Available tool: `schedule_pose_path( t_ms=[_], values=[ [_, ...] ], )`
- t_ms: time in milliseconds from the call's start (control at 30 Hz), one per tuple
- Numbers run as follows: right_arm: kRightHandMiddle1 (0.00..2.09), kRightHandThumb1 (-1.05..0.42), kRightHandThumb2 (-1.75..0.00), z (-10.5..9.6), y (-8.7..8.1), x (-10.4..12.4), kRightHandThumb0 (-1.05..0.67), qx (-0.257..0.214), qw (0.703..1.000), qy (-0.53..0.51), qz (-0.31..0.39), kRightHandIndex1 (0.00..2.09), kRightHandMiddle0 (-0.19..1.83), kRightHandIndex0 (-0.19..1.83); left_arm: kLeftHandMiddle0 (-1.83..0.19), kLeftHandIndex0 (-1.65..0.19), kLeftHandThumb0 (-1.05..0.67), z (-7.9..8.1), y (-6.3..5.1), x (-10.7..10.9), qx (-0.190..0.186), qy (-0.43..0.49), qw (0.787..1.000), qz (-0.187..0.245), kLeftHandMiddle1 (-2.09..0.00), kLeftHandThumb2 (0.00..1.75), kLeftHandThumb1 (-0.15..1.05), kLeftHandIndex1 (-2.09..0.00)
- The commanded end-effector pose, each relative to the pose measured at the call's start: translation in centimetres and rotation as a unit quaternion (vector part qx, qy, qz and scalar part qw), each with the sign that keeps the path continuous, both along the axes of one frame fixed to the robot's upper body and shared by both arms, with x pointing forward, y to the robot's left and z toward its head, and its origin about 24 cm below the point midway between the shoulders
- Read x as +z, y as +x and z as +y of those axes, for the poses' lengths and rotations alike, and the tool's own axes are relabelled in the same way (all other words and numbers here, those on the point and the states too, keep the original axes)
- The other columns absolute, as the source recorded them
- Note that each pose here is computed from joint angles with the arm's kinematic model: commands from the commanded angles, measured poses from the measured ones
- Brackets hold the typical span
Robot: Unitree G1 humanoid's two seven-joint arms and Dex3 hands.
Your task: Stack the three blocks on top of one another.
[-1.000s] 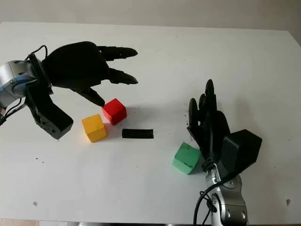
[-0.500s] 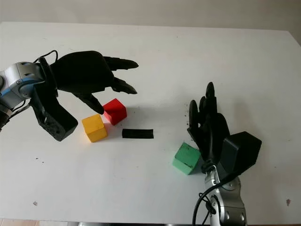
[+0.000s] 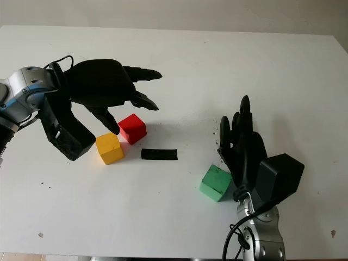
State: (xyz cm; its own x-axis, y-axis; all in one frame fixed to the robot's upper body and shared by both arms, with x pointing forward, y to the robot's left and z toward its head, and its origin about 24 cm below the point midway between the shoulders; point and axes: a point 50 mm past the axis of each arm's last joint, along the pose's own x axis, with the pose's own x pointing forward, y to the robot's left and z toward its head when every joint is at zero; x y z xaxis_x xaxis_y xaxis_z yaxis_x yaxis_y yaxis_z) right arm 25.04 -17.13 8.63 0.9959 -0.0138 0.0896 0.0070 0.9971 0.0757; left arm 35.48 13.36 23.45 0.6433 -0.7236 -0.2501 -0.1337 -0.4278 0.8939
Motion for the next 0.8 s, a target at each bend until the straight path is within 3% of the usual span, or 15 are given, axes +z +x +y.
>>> schedule_pose_path(
  t_ms=[0, 433, 767],
  values=[
    [0.0, -1.05, -0.58, -0.2, -0.4, 0.3, -0.64, -0.005, 1.0, -0.002, -0.007, 0.0, -0.19, -0.19, 0.0, -0.51, -0.7, -0.6, 0.0, 0.5, -0.01, 0.003, 1.0, -0.011, -0.05, 0.06, 0.85, -0.06],
    [0.0, -1.05, -0.58, -0.6, -0.7, 0.3, -0.63, -0.007, 1.0, -0.004, -0.009, 0.0, -0.19, -0.19, -0.01, -0.55, -0.73, -1.0, 0.4, -0.9, -0.025, 0.003, 1.0, -0.009, -0.05, 0.05, 0.85, -0.08],
    [0.0, -1.05, -0.58, -0.5, -0.7, 0.4, -0.62, -0.011, 1.0, -0.002, -0.006, 0.0, -0.19, -0.19, -0.03, -0.62, -0.73, -1.1, 0.4, -1.1, -0.029, 0.025, 0.999, -0.036, -0.06, 0.06, 0.87, -0.14]
  ],
)
